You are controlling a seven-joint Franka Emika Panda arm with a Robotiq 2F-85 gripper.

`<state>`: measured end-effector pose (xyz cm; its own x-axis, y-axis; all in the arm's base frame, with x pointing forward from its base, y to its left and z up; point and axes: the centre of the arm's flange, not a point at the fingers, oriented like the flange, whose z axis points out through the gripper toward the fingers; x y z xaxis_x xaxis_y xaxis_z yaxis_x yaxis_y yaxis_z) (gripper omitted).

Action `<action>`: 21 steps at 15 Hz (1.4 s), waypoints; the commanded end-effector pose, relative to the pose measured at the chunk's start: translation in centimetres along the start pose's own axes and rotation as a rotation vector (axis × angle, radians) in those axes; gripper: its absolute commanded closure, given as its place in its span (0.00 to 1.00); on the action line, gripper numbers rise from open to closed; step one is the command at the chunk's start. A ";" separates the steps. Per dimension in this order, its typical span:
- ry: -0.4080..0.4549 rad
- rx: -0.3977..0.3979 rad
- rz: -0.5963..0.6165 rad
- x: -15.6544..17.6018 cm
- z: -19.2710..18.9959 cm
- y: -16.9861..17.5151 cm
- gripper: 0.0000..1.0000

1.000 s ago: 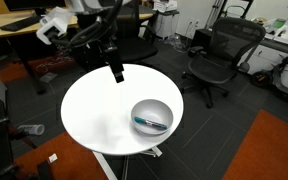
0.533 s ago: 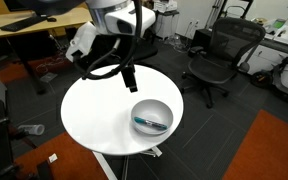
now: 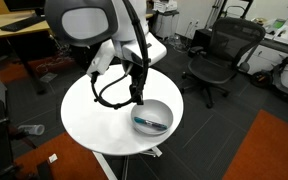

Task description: Take the pen out of the bowl and put it on the table

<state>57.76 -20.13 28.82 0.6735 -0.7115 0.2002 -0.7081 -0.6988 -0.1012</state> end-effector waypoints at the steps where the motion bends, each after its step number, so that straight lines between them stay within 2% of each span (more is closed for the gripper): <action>1: -0.004 -0.002 0.091 2.1 3.0 -0.3 0.00; 11: -0.030 -0.079 0.193 5.7 10.1 0.2 0.00; 21: -0.129 -0.115 0.205 7.2 14.8 0.6 0.00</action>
<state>63.87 -26.07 16.18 0.5493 -0.8295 0.1015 -0.8333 -0.5528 -0.0080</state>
